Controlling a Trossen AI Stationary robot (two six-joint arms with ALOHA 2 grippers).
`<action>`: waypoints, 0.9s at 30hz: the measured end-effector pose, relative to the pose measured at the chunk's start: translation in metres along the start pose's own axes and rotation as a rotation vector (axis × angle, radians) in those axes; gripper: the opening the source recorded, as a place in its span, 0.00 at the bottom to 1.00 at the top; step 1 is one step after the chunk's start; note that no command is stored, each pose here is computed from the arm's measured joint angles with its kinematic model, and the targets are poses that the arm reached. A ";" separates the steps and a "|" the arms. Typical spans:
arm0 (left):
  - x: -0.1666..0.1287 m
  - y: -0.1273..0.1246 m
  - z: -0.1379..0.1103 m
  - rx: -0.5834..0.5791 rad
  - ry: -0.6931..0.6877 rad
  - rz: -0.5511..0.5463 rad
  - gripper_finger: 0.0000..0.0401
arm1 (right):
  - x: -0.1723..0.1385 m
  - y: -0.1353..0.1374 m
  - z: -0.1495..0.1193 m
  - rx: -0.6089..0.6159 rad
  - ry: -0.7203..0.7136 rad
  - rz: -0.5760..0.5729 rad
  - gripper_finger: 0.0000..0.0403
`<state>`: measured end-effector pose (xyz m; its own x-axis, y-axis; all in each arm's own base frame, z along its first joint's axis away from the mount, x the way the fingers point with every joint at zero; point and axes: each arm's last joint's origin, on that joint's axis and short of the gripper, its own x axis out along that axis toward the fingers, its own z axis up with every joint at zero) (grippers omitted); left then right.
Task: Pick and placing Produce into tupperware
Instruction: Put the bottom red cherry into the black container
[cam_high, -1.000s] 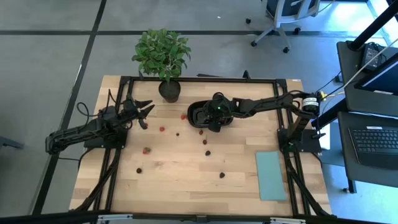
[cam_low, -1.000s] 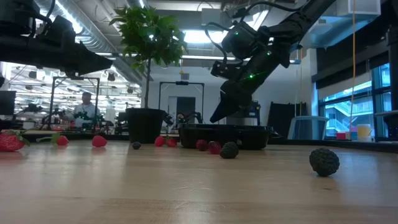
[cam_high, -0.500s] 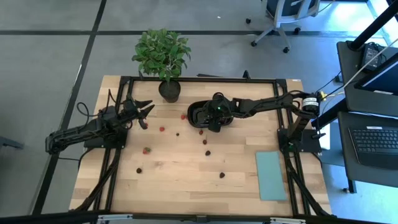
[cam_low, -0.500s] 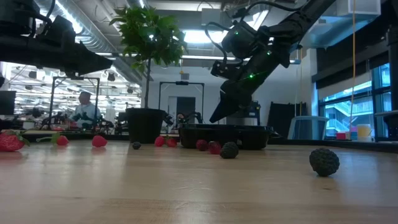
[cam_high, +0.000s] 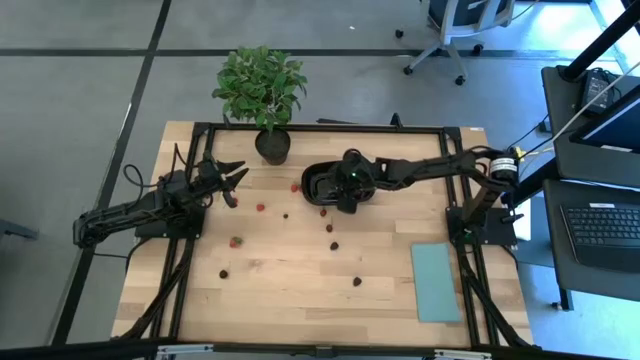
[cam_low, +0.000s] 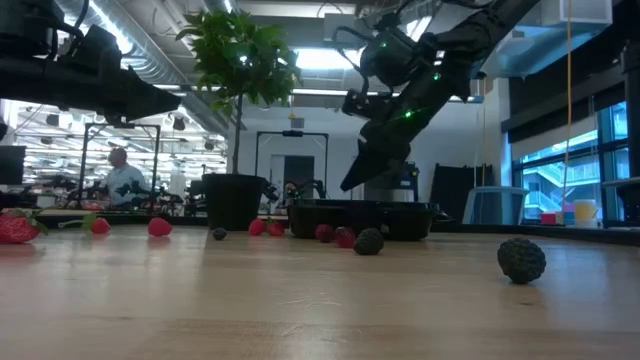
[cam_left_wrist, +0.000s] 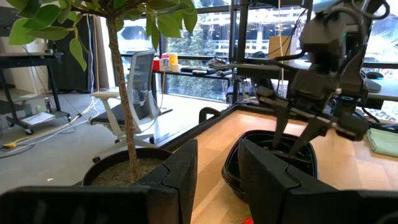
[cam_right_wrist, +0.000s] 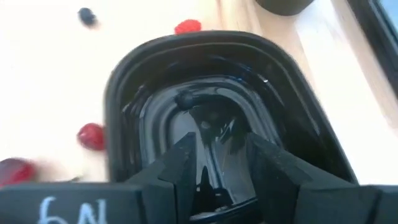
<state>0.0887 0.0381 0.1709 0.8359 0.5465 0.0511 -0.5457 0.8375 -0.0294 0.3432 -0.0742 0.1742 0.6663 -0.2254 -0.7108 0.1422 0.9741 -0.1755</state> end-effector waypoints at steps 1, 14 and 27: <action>0.000 0.000 0.000 0.000 0.000 0.000 0.27 | -0.002 0.002 0.001 -0.005 -0.006 0.003 0.35; 0.000 0.000 0.000 0.000 0.000 0.000 0.27 | -0.024 0.056 0.013 -0.274 -0.062 0.120 0.35; 0.000 0.000 0.000 -0.001 0.000 0.000 0.27 | -0.024 0.094 0.008 -0.357 -0.059 0.199 0.35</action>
<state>0.0887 0.0382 0.1708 0.8357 0.5468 0.0510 -0.5460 0.8372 -0.0305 0.3464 0.0225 0.1803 0.6975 -0.0215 -0.7163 -0.2497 0.9296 -0.2710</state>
